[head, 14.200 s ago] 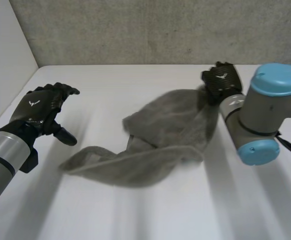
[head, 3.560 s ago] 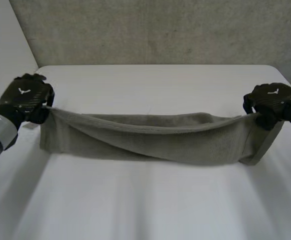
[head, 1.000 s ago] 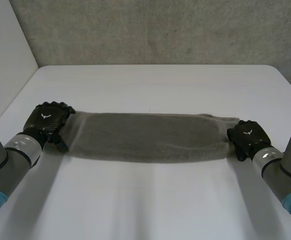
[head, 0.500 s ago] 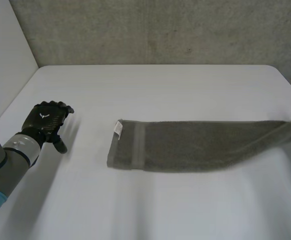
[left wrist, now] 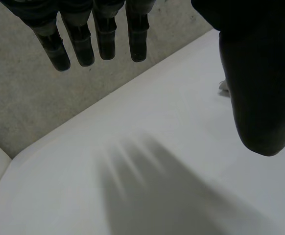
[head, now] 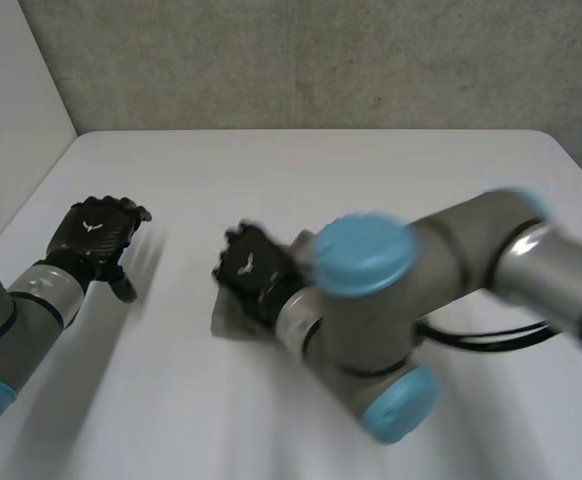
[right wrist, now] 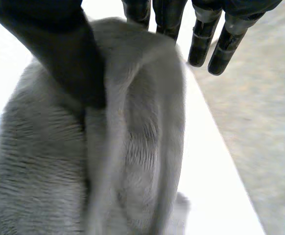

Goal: Fold the towel.

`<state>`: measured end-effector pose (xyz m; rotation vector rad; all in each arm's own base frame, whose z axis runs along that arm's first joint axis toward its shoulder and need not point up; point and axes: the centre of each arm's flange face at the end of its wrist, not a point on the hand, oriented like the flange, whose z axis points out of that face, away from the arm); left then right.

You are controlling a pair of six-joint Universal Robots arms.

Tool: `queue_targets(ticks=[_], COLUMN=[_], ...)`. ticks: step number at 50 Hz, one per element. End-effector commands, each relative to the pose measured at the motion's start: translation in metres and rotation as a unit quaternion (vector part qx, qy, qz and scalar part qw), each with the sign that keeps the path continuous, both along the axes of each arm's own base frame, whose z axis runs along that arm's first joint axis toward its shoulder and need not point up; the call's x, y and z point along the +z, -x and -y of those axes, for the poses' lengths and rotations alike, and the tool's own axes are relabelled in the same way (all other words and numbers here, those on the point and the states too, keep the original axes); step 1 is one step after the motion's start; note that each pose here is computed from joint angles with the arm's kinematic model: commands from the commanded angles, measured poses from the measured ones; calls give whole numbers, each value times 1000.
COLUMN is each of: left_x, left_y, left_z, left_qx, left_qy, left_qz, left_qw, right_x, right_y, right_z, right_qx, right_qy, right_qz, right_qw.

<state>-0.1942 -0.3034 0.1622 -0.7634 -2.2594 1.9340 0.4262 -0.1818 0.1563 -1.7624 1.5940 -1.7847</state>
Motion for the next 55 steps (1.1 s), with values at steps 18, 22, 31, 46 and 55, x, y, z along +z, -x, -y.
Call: queue_targets(ticks=[18, 22, 31, 46, 55], left_x=[29, 21, 8, -21, -32], left_y=[88, 109, 129, 154, 150], left_z=[-50, -73, -90, -72, -49], left_qx=[-134, -170, -205, -187, -139], left_qy=[12, -11, -29, -38, -27], left_qz=[-76, -90, -84, -66, -46], left_qw=[988, 981, 975, 979, 989], right_x=[53, 36, 8, -19, -20], right_y=[98, 136, 176, 178, 178], right_z=[22, 25, 40, 49, 50], right_qx=[-156, -205, -257, -268, -268], right_qy=[-19, -80, -145, -162, -160], right_qz=[45, 51, 86, 97, 99], right_qw=[986, 974, 952, 945, 945])
